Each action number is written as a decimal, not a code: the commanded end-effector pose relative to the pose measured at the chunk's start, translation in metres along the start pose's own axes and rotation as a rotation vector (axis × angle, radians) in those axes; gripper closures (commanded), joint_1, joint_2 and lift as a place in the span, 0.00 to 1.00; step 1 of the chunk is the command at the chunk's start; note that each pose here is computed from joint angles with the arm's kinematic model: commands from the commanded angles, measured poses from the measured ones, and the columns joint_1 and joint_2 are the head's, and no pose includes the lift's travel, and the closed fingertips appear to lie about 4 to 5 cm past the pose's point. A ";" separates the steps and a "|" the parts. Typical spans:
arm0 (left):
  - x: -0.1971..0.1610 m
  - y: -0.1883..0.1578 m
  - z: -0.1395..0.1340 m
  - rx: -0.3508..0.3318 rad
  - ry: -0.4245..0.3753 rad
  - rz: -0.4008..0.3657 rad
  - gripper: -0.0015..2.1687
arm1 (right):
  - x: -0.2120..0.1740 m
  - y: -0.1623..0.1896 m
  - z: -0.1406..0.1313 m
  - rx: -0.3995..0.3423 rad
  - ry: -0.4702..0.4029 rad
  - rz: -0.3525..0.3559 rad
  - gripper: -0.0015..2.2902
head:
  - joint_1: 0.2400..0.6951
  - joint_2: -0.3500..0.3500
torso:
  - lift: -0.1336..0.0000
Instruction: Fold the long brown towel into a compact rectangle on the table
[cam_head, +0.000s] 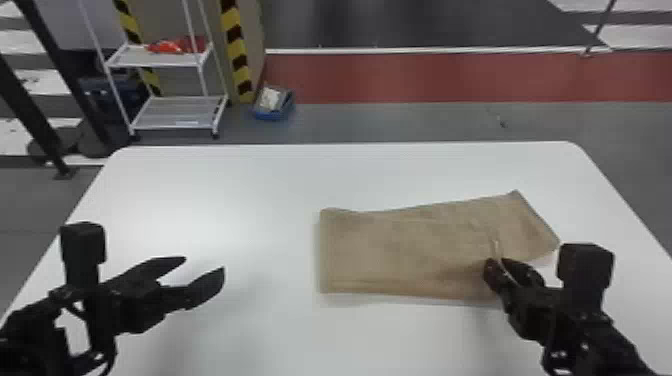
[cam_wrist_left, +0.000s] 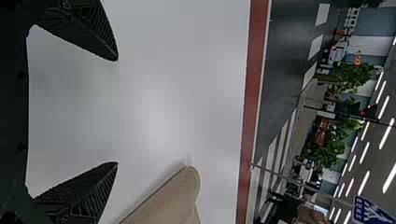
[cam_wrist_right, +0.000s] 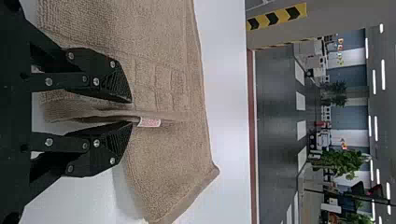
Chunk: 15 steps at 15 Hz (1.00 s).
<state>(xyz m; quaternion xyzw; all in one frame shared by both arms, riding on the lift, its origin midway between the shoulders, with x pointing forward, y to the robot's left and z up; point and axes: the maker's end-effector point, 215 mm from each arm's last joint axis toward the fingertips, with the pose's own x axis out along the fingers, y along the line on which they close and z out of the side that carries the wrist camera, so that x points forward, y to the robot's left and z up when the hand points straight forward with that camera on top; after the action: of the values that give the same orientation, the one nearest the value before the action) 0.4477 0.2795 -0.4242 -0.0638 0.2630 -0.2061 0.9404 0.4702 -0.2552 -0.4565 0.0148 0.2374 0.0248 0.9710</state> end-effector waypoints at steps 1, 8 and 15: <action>0.000 0.000 -0.002 -0.002 0.003 0.000 0.04 | 0.000 0.002 0.001 0.001 -0.003 0.003 0.37 | 1.00 0.54 | 0.08; -0.005 0.002 -0.004 0.000 0.005 0.004 0.04 | 0.000 0.010 0.005 -0.004 -0.010 0.016 0.48 | 1.00 0.56 | 0.08; -0.016 0.001 0.019 0.023 -0.093 -0.002 0.04 | -0.006 0.010 0.001 -0.005 -0.001 0.015 0.31 | 1.00 0.57 | 0.08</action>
<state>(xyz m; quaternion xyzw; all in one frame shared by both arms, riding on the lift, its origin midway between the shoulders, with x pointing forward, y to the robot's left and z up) 0.4415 0.2861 -0.4177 -0.0635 0.2558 -0.2041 0.9428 0.4675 -0.2437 -0.4500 0.0132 0.2332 0.0347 0.9717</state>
